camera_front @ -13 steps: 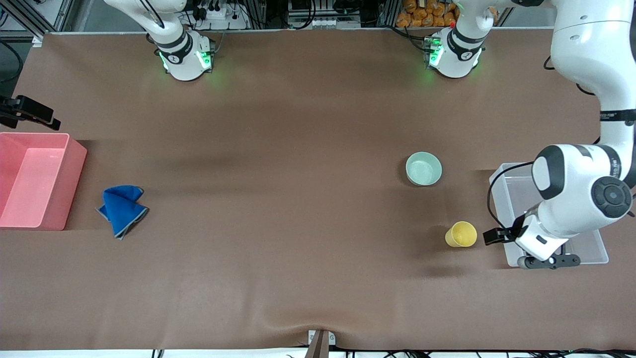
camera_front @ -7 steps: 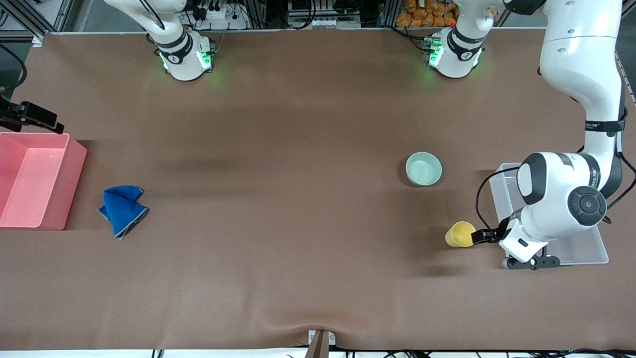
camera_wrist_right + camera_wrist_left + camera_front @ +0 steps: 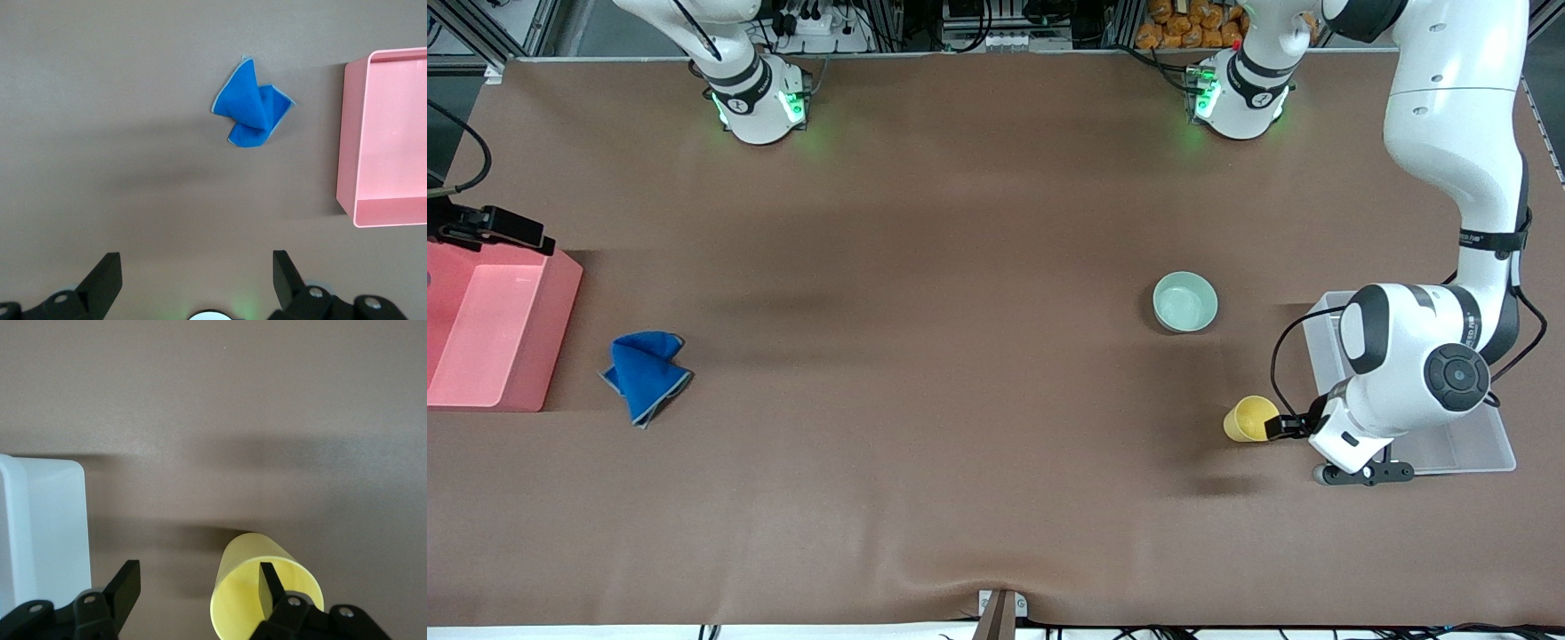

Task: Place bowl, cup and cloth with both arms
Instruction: 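Lower the left gripper onto the yellow cup while the right gripper reaches the cloth, then grasp the yellow cup with the left gripper while the right gripper grasps the cloth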

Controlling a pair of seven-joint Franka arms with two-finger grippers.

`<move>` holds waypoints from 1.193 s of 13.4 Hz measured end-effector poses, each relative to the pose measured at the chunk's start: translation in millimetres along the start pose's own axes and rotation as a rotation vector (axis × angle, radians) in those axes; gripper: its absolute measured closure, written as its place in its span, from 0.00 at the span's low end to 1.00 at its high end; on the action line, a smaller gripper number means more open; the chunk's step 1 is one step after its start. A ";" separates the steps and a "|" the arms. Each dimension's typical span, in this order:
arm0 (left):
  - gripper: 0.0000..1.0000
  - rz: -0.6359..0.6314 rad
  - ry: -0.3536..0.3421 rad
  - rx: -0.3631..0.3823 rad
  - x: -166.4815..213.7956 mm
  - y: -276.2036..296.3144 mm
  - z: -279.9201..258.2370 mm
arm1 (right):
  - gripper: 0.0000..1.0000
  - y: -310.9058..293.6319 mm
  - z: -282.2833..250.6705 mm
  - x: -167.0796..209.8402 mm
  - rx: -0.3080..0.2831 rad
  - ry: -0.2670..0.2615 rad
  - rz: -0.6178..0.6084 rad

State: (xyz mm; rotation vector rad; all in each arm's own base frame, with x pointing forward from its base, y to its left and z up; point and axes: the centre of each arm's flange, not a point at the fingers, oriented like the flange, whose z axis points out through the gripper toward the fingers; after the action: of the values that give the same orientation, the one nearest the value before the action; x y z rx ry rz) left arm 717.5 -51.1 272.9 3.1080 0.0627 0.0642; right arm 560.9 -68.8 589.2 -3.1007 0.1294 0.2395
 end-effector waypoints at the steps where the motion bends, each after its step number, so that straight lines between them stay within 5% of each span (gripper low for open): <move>1: 0.20 -0.005 -0.002 0.000 -0.2 0.4 1.5 | 0.00 1.3 0.6 -0.1 0.000 -0.003 0.002; 8: 0.23 -0.025 -0.024 0.001 -7.6 13.9 12.1 | 0.00 4.3 27.6 5.9 0.006 -0.109 0.007; 13: 0.32 -0.026 -0.063 0.006 -18.1 12.5 30.1 | 0.00 10.7 135.6 66.1 0.016 -0.245 0.013; 16: 0.61 -0.026 -0.072 0.007 -20.6 12.1 34.1 | 0.00 32.9 182.5 94.4 0.024 -0.250 0.045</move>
State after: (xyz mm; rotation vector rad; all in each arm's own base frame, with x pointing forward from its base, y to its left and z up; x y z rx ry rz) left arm 698.9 -65.2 238.4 3.1124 0.1019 -0.0482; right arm 623.3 -102.8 393.7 -3.0132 0.1929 0.6177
